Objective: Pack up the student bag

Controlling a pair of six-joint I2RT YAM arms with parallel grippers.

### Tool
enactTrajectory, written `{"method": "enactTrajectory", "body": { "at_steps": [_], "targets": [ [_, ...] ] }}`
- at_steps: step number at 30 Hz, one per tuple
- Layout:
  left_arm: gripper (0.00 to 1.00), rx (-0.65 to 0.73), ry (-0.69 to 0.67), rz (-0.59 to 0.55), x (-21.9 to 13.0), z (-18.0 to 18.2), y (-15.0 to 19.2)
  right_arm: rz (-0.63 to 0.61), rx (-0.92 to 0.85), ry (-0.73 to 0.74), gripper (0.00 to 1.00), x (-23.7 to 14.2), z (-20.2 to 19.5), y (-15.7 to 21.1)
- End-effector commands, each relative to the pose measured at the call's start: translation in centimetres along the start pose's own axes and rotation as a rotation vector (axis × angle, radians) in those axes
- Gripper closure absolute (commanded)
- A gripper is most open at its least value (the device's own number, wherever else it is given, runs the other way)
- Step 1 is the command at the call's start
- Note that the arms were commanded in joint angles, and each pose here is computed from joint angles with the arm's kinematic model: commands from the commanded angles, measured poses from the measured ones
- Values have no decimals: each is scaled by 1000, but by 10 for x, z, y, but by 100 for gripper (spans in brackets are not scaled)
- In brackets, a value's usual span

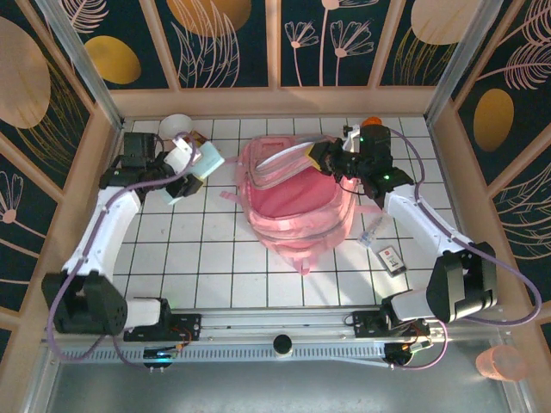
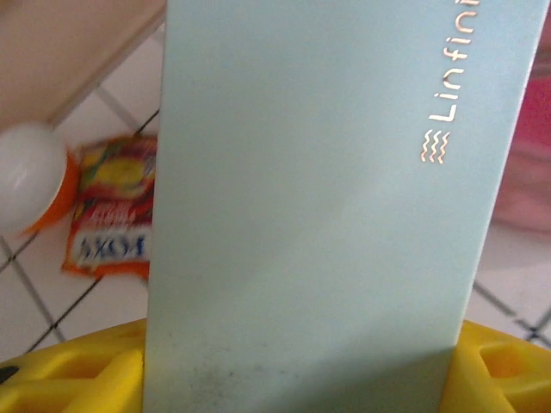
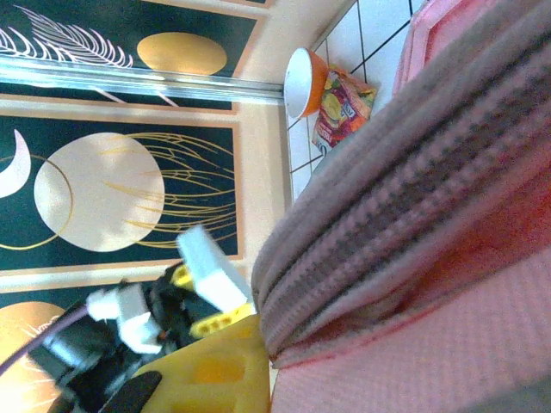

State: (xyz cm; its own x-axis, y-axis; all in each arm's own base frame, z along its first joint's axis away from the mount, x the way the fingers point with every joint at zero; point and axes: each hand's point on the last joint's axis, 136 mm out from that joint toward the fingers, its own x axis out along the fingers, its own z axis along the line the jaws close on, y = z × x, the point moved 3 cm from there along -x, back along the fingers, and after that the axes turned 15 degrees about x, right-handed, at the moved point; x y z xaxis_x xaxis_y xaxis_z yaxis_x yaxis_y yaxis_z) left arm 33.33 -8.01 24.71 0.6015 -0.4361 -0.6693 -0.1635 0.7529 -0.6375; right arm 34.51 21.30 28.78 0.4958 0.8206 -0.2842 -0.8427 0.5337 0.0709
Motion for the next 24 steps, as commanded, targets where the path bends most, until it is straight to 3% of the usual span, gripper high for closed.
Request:
{"method": "enactTrajectory", "body": {
  "at_steps": [1,9,17,20,24],
  "targets": [
    [62,78,87,-163,-15,-34,-29,34,-109,-140,100,1,39,8],
    [66,256,161,-410,-33,-110,-92,51,-107,-151,100,10,42,9],
    [66,481,243,-389,2,-163,-121,61,-107,-158,100,13,45,13],
    [66,574,228,-377,18,-174,-135,62,-110,-160,100,13,46,14],
    [65,575,125,-402,38,-166,-158,65,-108,-161,100,13,47,16]
  ]
}}
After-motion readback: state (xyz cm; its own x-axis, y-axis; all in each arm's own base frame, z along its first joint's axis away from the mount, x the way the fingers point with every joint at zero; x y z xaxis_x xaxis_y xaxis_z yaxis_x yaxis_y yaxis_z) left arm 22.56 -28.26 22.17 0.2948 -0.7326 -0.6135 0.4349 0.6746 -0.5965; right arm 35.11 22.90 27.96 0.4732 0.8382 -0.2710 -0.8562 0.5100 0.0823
